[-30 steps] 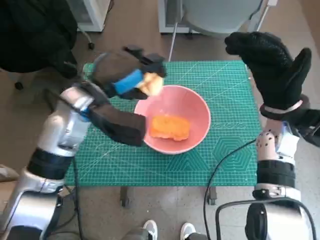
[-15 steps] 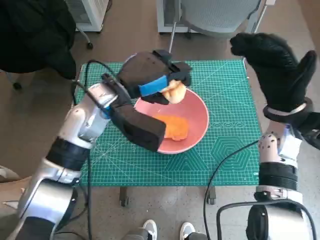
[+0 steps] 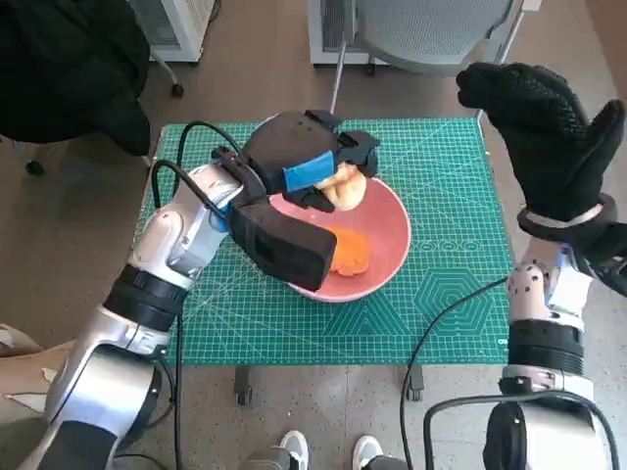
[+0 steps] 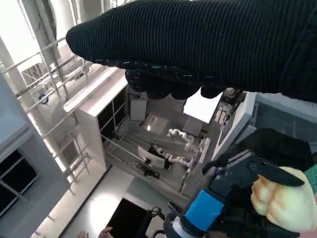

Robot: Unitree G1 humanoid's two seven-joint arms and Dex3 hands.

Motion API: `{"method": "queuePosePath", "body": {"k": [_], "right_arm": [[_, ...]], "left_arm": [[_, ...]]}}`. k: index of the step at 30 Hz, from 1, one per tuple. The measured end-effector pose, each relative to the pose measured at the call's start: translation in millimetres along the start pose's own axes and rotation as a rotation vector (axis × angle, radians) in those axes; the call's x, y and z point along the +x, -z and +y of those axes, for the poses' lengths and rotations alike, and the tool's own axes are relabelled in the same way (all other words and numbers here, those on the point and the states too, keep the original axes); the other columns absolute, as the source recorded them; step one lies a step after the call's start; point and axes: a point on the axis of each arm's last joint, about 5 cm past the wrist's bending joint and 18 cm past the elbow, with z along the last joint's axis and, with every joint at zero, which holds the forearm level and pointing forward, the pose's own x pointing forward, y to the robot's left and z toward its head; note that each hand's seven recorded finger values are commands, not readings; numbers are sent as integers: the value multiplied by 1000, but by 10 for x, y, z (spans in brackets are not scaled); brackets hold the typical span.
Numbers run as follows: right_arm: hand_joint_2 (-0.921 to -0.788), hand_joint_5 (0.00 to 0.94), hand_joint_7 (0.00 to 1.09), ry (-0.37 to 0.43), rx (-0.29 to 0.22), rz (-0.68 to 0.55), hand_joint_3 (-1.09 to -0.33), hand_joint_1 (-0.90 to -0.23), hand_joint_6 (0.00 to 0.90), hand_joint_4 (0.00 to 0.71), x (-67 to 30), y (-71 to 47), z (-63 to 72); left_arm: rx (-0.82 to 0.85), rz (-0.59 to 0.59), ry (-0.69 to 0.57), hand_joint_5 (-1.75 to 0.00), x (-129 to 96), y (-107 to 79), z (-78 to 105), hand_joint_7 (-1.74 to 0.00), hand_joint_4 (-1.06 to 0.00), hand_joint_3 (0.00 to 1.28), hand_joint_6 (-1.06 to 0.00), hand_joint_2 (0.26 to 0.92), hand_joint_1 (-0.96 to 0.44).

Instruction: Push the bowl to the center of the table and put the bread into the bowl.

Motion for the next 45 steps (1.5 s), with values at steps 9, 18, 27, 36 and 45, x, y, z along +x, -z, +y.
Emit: {"method": "queuePosePath", "body": {"k": [9, 18, 27, 36, 45], "right_arm": [[-921, 0, 5, 2, 2, 8, -789, -726, 340, 260, -11, -4, -11], [-921, 2, 6, 4, 7, 10, -787, -726, 345, 260, -11, -3, -14], [-921, 2, 7, 2, 10, 11, -783, -725, 346, 262, -14, -1, -15], [-921, 4, 7, -1, 11, 15, -784, -725, 347, 268, -21, 8, -17], [-921, 6, 5, -9, 8, 12, -788, -729, 344, 275, 2, 12, -9]], "left_arm": [[-52, 89, 61, -57, -6, 25, 4, -419, -193, 19, -216, 862, -372], [-6, 102, 55, -2, -56, 62, -36, -317, -133, 14, -176, 905, -638], [24, 74, 10, 0, -120, 133, -73, -283, -71, 22, -166, 918, -697], [14, 49, -49, -1, -202, 213, -82, -248, -53, 124, -169, 921, -731], [-54, 39, -132, -9, -346, 311, -67, -217, -77, 260, -202, 921, -730]]}}
